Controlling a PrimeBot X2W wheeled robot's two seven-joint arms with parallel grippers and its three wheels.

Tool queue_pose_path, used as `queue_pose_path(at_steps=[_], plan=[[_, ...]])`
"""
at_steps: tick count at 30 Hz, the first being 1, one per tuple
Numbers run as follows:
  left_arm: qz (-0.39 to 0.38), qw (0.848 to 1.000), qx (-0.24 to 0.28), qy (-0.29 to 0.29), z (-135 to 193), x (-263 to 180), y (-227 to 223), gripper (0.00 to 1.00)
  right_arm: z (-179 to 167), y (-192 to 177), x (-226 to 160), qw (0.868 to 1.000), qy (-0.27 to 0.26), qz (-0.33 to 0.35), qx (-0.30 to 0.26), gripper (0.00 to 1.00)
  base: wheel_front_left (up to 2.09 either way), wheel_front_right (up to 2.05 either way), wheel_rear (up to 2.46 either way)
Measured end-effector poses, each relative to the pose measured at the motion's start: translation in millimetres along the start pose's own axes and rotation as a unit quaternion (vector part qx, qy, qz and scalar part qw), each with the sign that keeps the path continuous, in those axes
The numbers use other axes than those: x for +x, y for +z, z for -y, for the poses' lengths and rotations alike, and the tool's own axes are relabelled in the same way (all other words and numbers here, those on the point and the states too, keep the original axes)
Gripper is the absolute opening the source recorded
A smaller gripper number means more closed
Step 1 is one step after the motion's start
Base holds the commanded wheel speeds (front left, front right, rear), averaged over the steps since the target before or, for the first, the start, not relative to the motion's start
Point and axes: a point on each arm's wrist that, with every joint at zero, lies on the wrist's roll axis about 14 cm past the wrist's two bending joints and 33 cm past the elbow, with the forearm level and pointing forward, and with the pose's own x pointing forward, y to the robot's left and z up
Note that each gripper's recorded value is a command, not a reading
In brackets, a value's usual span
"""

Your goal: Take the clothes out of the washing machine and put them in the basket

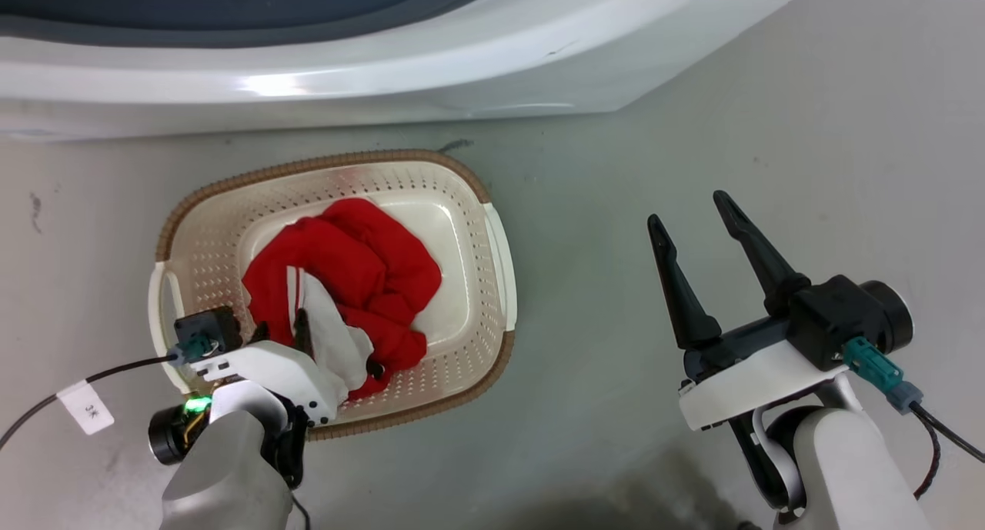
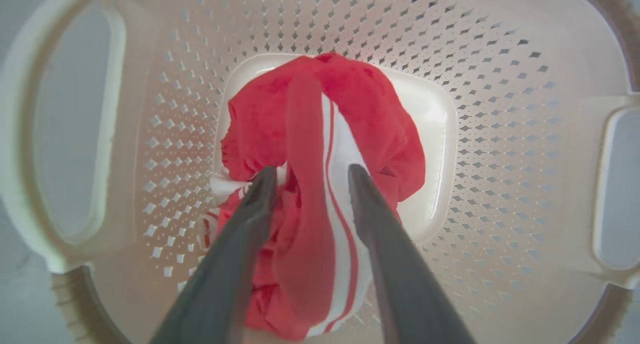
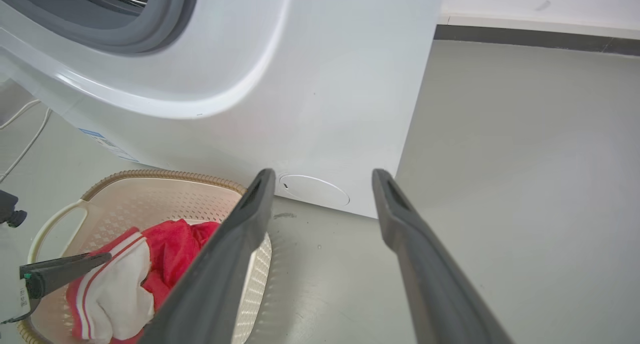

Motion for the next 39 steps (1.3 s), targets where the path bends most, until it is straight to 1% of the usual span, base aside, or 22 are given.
queue_pose_path(at_steps=[2,7,10,14,17,21,26,29,33,36,39], plan=[[0.016,1.000,0.022,-0.010,3,-4,11,1.00,-1,5,-2,1.000,0.001,0.008,0.001,1.00,0.00,0.00,0.00],[0.078,0.996,0.033,-0.038,18,-26,46,1.00,-5,17,-10,1.000,0.003,0.020,-0.001,1.00,0.00,0.00,0.00],[0.115,0.992,0.036,-0.046,20,-46,62,1.00,-7,30,-19,0.999,0.001,0.035,-0.006,1.00,0.00,0.00,0.00],[0.182,0.980,0.043,-0.065,31,-77,95,1.00,-8,47,-34,0.998,-0.004,0.055,-0.009,1.00,0.00,0.00,0.00],[0.231,0.969,0.046,-0.070,33,-103,116,1.00,-11,63,-45,0.997,-0.004,0.077,-0.013,1.00,0.00,0.00,0.00],[0.306,0.947,0.050,-0.081,40,-141,149,1.00,-10,81,-61,0.995,-0.011,0.102,-0.018,1.00,0.00,0.00,0.00],[0.392,0.912,0.064,-0.098,50,-192,185,1.00,-10,103,-79,0.990,-0.019,0.135,-0.028,1.00,0.00,0.00,0.00],[0.442,0.888,0.075,-0.101,55,-223,204,1.00,-11,120,-89,0.986,-0.021,0.162,-0.036,1.00,0.00,0.00,0.00],[0.491,0.859,0.097,-0.105,63,-257,220,1.00,-9,137,-103,0.980,-0.028,0.192,-0.044,1.00,0.00,0.00,0.00],[0.510,0.846,0.111,-0.104,65,-274,222,1.00,-10,143,-111,0.978,-0.031,0.202,-0.047,1.00,0.00,0.00,0.00],[0.513,0.844,0.126,-0.095,60,-281,215,1.00,-11,144,-118,0.977,-0.032,0.205,-0.048,1.00,0.00,0.00,0.00]])
